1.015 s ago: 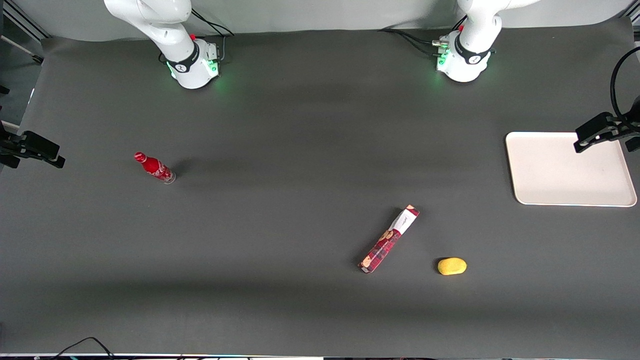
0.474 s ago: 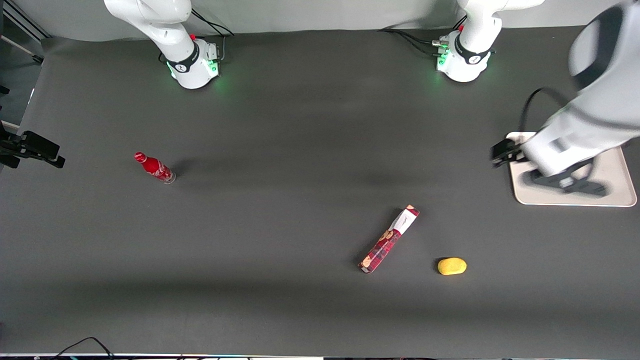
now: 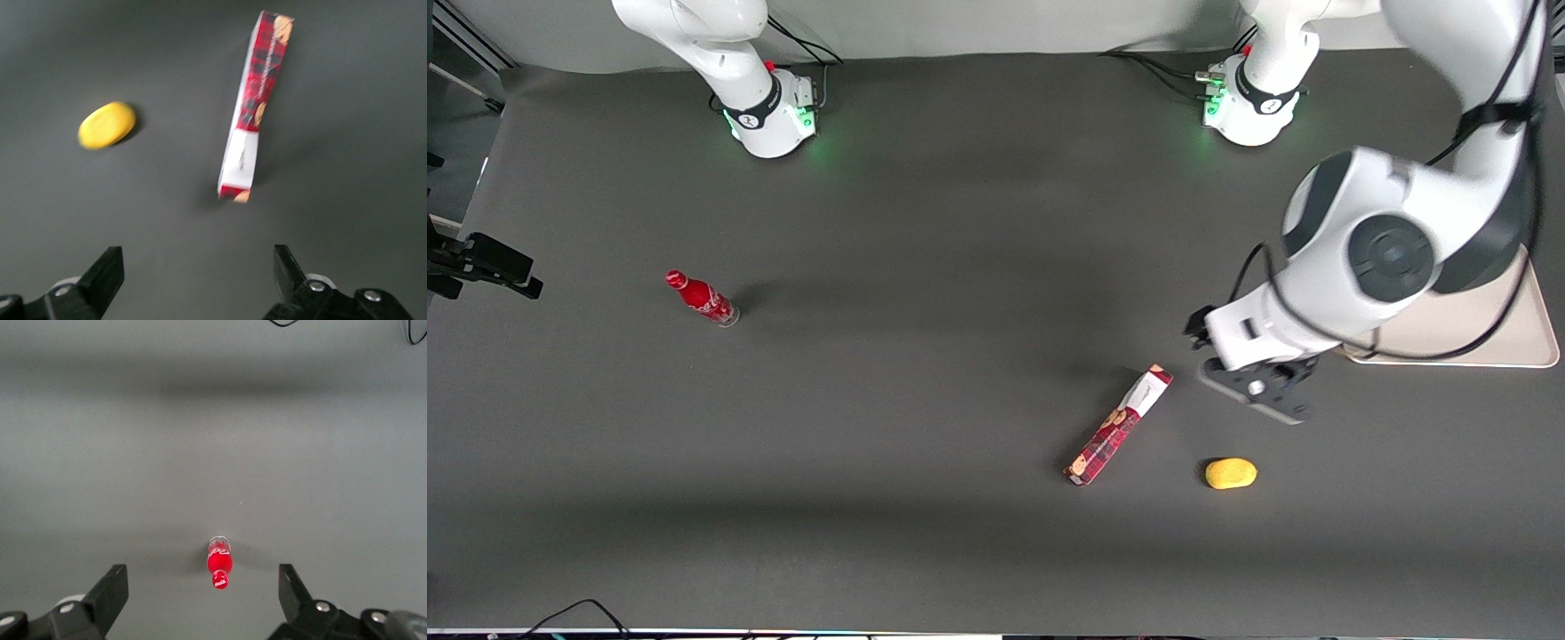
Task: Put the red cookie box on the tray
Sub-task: 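Move the left gripper from the tray toward the red cookie box, then lower the left gripper and close it on the red cookie box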
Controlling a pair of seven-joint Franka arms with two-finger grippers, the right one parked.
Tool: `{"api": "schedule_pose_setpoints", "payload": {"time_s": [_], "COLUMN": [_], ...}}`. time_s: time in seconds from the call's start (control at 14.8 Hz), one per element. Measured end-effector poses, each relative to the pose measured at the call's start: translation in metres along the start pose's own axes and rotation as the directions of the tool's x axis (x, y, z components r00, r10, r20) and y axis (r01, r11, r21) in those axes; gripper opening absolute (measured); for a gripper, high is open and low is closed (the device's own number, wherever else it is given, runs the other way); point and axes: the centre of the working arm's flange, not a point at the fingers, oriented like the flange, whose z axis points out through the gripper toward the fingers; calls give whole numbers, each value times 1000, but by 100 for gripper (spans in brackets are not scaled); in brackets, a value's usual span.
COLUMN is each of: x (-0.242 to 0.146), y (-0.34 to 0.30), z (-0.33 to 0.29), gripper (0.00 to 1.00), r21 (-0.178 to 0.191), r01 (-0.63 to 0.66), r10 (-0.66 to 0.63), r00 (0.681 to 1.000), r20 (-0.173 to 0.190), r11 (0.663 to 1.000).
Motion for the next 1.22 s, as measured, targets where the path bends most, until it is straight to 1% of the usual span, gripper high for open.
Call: {"api": "schedule_pose_setpoints", "payload": {"time_s": [0.07, 0.14, 0.2, 0.27, 0.34, 0.61, 0.68, 0.95, 1.08, 1.22], "x": [8, 17, 25, 31, 38, 54, 56, 63, 66, 71], "y": [5, 11, 19, 28, 38, 76, 79, 62, 50, 51], "z": [15, 30, 46, 64, 82, 144, 152, 179, 192, 204], "gripper": [100, 100, 100, 100, 100, 100, 100, 100, 100, 100], "r21": [-11, -10, 7, 26, 33, 37, 43, 95, 107, 105], "r01": [-16, -38, -66, -95, -102, -117, -124, -141, -133, -139], "r10": [16, 38, 67, 96, 104, 119, 127, 148, 141, 148], "r00": [1000, 999, 997, 994, 994, 992, 990, 986, 987, 986], "r20": [-17, -35, -46, -46, -44, -47, -55, -72, -71, -81], "r11": [1000, 999, 998, 995, 994, 992, 991, 985, 985, 985]}}
